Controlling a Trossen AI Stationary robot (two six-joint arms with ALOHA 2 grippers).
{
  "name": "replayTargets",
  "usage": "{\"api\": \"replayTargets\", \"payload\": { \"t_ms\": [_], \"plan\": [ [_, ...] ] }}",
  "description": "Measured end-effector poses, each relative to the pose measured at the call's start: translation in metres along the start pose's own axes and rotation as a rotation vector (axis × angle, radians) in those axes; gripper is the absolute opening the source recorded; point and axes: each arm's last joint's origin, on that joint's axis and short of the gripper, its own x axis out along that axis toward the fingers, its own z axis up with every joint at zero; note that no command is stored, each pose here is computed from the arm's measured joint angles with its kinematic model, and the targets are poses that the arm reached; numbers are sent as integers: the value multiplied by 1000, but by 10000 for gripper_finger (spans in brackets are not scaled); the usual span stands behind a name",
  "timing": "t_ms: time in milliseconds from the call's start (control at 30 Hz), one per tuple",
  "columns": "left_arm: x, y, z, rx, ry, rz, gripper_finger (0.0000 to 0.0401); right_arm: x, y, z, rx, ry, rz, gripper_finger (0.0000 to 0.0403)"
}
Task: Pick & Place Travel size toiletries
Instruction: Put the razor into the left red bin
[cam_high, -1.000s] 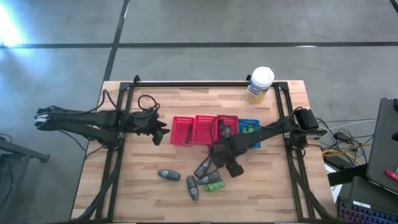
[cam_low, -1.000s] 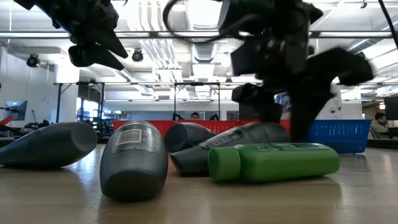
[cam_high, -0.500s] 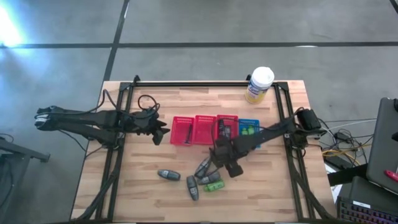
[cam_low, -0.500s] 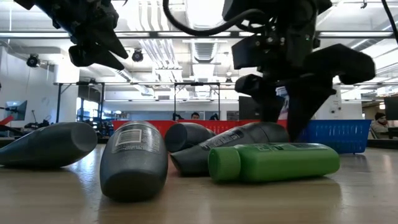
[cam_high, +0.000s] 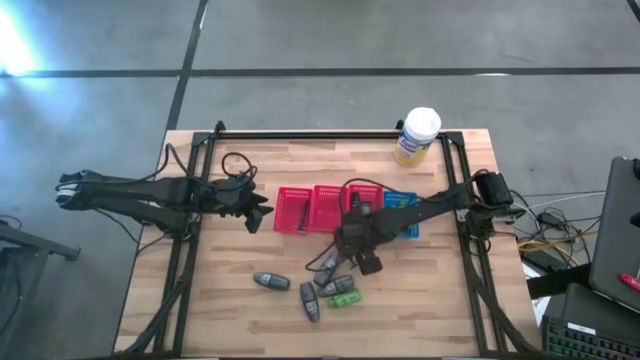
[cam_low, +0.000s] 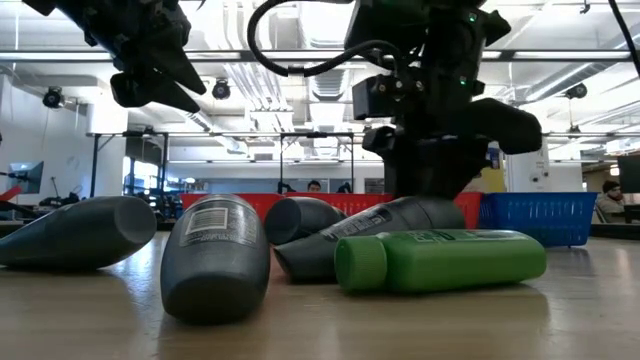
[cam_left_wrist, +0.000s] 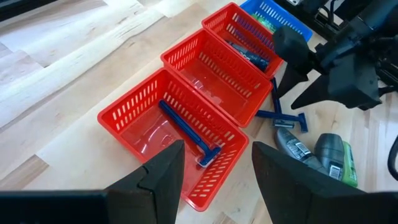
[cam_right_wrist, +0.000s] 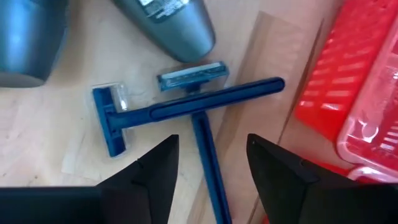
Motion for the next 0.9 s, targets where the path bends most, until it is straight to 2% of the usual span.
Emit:
{"api": "replayTargets", "payload": {
  "t_ms": [267, 467, 567, 700, 900],
  "plan": [
    [0, 0, 0, 8, 0, 0, 193, 9, 11, -7, 1, -10, 24, 156],
    [0, 0, 0, 12, 0, 1, 192, 14, 5, -10, 27, -26, 0, 144],
    [0, 0, 0, 12, 0, 1, 193, 16, 3, -13, 36, -13, 1, 144],
    [0, 0, 0, 12, 0, 1, 193, 21, 5, -19, 27, -14, 67, 152],
    [0, 0, 0, 12, 0, 1, 193, 17, 9, -16, 25, 2, 76, 156]
  ]
}}
